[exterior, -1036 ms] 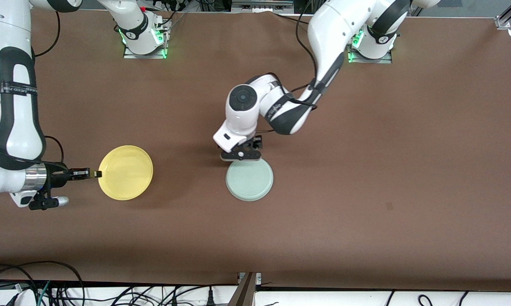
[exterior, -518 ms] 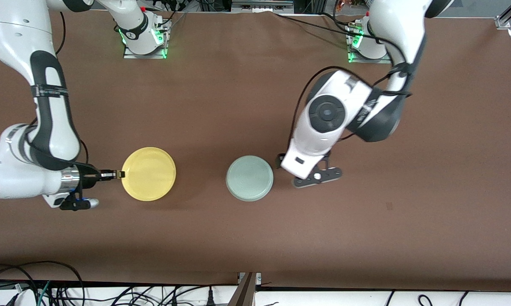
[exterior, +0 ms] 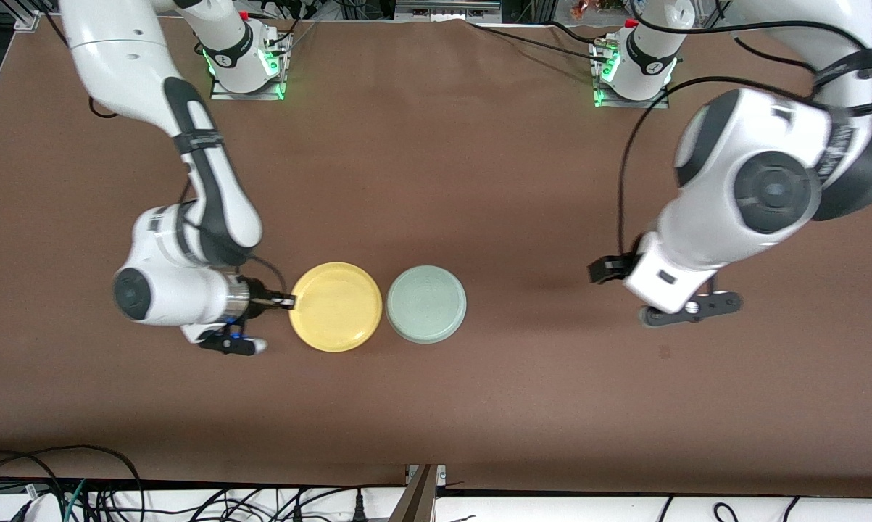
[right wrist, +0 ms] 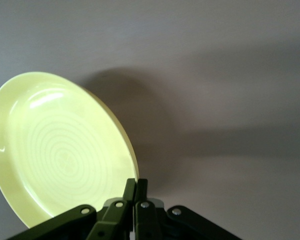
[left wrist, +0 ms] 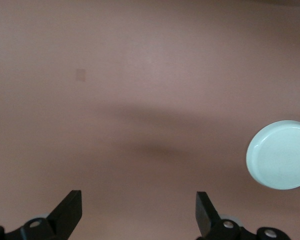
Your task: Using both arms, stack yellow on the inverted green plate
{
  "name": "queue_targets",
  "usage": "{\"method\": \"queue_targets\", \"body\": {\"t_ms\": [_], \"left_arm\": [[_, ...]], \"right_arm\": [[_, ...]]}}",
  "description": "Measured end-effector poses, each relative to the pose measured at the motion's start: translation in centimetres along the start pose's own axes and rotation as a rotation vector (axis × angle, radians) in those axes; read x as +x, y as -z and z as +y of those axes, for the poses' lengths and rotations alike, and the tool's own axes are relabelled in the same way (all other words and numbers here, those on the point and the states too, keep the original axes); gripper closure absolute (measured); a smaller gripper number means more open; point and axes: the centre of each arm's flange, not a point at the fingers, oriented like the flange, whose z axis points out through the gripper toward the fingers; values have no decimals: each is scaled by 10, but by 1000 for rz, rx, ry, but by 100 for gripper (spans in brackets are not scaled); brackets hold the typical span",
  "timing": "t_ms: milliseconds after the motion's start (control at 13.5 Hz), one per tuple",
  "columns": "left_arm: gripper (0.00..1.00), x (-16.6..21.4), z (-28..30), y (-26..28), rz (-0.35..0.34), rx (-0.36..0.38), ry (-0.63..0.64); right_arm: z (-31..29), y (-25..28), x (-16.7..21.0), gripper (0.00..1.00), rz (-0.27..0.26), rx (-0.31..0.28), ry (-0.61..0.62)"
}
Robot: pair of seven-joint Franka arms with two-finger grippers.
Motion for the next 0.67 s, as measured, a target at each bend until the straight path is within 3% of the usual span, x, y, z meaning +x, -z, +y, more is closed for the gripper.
{"method": "queue_targets", "body": {"t_ms": [444, 666], "left_arm": [[0, -26, -38, 44, -52, 34, -76], [0, -40, -79, 69, -42, 58, -101]], "right_arm": [[-93, -48, -45, 98, 60, 29, -21], [-121, -79, -62, 98, 85, 27, -25]]}}
